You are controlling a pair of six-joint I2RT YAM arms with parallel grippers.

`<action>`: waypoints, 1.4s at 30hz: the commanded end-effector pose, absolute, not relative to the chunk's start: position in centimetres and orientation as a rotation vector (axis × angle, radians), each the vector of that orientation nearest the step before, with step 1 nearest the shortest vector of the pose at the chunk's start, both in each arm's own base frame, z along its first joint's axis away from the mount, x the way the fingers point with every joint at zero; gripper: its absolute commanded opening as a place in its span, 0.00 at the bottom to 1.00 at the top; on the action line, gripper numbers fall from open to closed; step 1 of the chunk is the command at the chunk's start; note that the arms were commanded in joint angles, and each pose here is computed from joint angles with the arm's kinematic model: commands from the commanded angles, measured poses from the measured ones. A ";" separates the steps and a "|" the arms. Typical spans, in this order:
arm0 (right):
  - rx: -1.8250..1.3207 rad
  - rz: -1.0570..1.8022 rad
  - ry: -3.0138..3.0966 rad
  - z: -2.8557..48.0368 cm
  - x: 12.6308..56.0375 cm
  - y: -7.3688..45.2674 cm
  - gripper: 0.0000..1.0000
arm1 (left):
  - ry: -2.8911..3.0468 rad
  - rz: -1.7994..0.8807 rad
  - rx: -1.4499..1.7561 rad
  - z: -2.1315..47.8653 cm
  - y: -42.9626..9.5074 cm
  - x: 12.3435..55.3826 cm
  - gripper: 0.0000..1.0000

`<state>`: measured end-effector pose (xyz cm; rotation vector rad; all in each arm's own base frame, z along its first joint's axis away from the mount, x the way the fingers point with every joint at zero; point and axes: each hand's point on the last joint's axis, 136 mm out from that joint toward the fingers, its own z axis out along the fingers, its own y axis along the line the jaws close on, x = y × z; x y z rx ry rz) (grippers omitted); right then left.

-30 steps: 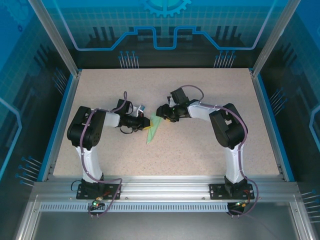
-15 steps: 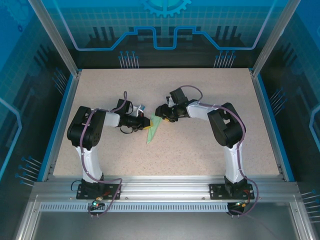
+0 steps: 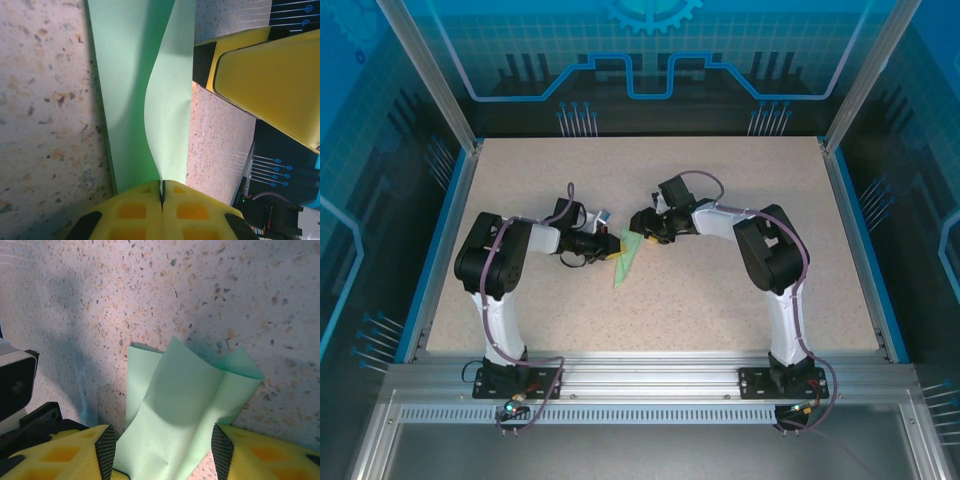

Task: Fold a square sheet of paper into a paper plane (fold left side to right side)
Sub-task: Fold the wing for the fifth time at the center of the table.

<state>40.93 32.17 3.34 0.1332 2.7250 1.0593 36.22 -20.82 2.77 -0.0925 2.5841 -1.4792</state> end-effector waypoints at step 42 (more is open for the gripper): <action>0.101 0.914 2.847 1.0 39.9 31.9 0.58 | 2.570 -1.465 -0.061 3.1 -20.3 36.9 0.04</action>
